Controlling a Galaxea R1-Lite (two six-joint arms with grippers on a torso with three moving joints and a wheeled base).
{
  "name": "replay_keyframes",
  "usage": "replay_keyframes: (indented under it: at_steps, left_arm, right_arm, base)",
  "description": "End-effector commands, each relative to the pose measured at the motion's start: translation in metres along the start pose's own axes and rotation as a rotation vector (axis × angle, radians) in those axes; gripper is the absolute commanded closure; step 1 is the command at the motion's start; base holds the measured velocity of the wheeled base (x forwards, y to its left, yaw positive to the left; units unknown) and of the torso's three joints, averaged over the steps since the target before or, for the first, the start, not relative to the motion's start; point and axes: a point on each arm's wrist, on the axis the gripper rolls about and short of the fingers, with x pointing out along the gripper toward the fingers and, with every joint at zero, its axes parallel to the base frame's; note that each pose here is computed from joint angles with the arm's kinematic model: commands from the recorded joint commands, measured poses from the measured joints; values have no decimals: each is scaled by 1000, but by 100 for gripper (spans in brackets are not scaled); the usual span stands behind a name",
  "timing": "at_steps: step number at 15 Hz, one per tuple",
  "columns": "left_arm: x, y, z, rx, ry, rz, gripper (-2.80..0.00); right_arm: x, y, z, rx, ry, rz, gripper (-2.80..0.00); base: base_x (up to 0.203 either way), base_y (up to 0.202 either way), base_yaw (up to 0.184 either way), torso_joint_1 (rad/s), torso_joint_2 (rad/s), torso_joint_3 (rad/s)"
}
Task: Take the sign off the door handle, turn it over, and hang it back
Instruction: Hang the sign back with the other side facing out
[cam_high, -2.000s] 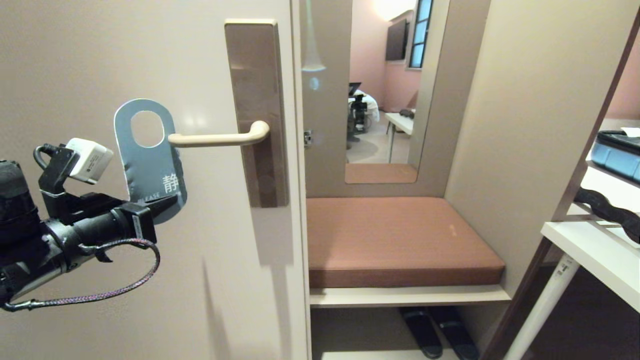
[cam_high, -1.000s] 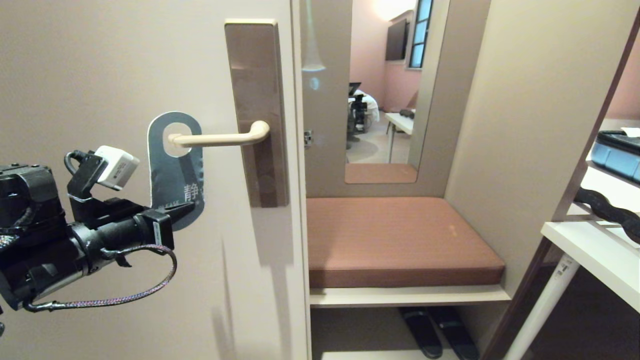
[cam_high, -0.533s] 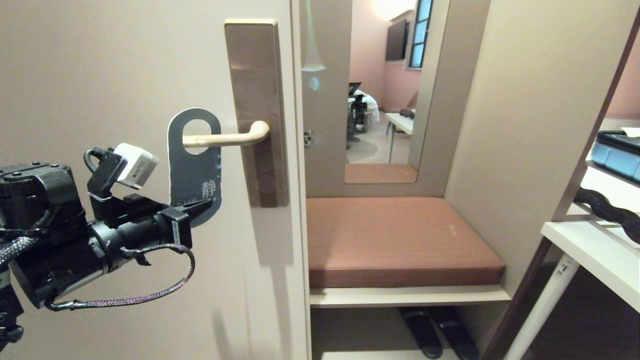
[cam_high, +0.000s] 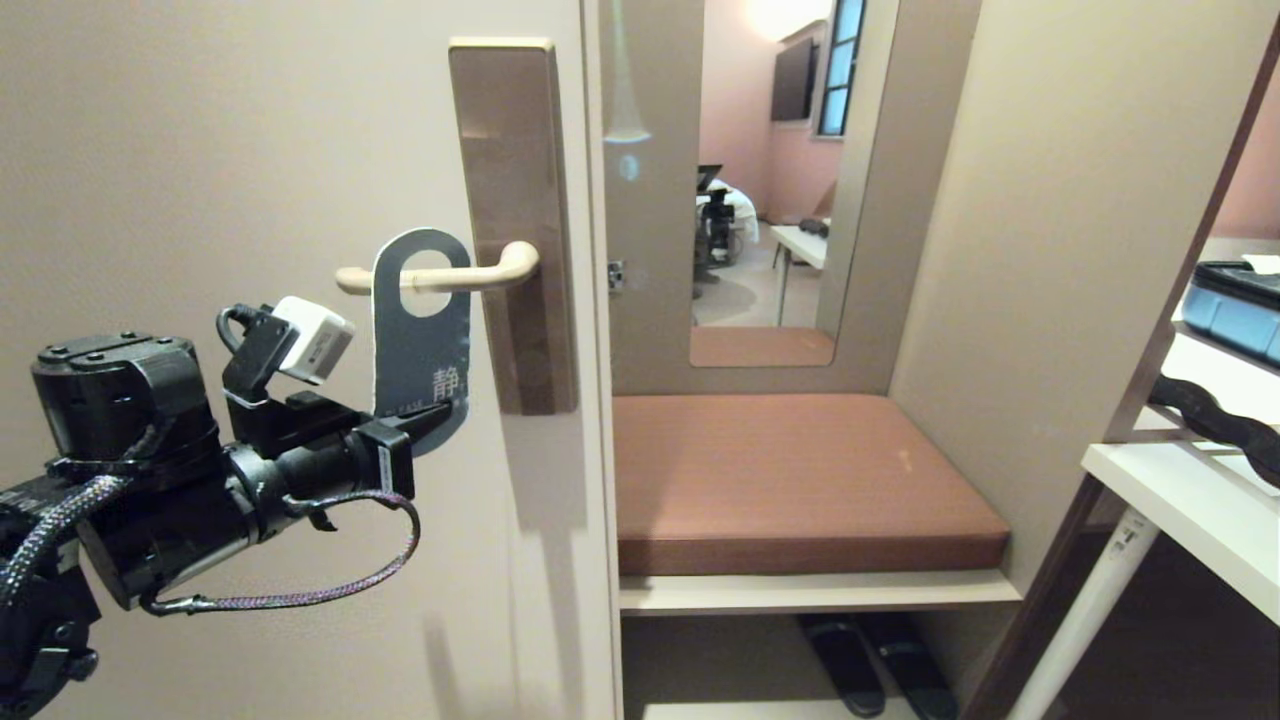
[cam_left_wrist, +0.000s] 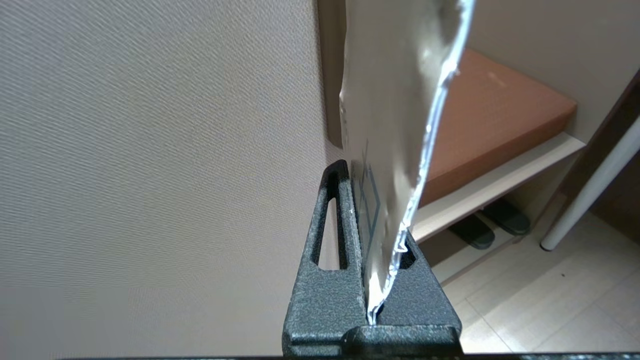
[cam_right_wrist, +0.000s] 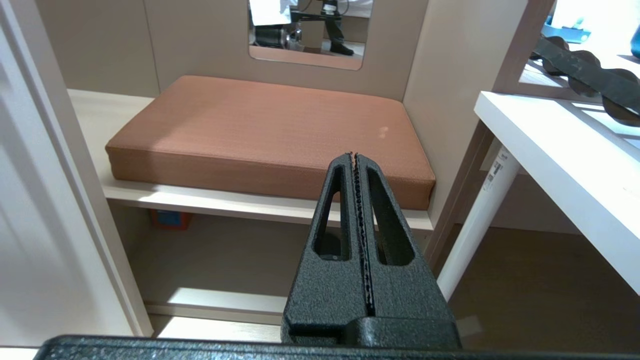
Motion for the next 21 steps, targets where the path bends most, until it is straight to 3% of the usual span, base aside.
replay_keyframes:
  at_steps: [1,8,17,18,21]
  left_arm:
    - [5,-2,-3,0,12,-14,0]
    - [22,-12,11,18,-33,-60,0]
    - [23,-22,9,26,-22,-93,0]
    - [23,-22,8,27,-19,-93,-280]
    - [20,-22,8,30,-19,-92,-280]
  right_arm:
    - [0,0,0,-1,-1,1,0]
    - [0,0,0,-1,1,1,0]
    - [0,0,0,-1,-1,1,0]
    - [0,0,0,-1,1,1,0]
    - [0,0,0,-1,-1,1,0]
  base:
    - [0,0,0,0,0,0]
    - [0,0,0,0,0,0]
    - [0,0,0,0,0,0]
    - [0,0,0,0,0,0]
    - [0,0,0,0,0,0]
